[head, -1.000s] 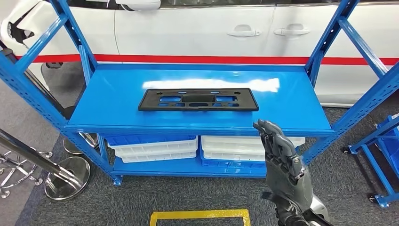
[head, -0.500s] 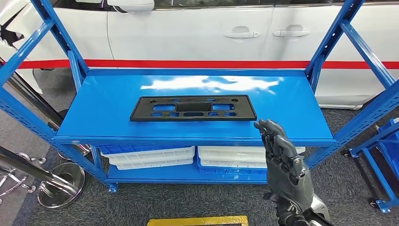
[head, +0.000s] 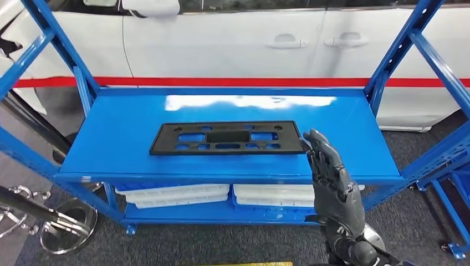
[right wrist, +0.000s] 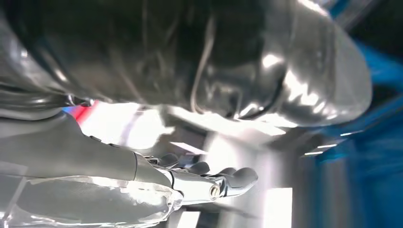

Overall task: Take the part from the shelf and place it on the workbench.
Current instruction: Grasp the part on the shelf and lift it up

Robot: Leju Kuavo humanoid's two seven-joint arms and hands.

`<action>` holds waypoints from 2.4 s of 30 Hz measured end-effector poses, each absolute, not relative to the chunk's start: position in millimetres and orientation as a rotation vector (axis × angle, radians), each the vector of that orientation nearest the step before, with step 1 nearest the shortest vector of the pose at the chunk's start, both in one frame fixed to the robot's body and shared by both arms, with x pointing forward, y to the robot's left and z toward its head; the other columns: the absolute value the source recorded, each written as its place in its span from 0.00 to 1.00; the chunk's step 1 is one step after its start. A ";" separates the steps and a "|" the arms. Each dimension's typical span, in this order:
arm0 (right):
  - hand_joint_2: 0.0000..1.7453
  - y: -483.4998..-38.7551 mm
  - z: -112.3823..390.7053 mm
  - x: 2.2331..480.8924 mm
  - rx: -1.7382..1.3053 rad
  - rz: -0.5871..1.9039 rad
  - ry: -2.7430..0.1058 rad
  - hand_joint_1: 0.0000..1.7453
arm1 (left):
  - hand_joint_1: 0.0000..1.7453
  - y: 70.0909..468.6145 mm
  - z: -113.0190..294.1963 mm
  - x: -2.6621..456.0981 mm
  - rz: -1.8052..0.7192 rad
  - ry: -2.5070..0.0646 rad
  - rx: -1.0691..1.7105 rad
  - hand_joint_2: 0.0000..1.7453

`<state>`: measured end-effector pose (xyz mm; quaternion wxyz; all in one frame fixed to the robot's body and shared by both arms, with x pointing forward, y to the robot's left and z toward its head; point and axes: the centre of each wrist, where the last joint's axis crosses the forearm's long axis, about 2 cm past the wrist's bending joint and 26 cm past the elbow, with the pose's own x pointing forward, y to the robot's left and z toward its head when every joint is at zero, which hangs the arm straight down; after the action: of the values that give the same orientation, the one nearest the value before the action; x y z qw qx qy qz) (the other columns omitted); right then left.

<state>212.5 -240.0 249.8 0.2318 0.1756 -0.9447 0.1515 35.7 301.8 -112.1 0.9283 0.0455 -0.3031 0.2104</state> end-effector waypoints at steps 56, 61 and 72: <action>1.00 -31.9 169.3 331.1 -0.990 1.613 -1.976 0.00 | 0.00 297.7 -108.4 65.9 0.216 -0.611 0.022 0.00; 1.00 -34.9 164.8 341.3 -1.040 1.641 -1.920 0.00 | 0.00 294.7 -107.9 69.0 0.213 -0.610 0.011 0.00; 1.00 -35.8 155.9 346.2 -1.078 1.680 -1.841 0.00 | 0.00 297.7 -107.4 71.9 0.208 -0.615 0.016 0.00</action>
<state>346.2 -35.8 155.9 0.2113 -0.3881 -0.6626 0.6047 71.9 297.7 -107.4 0.9477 0.0077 -0.3022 0.1022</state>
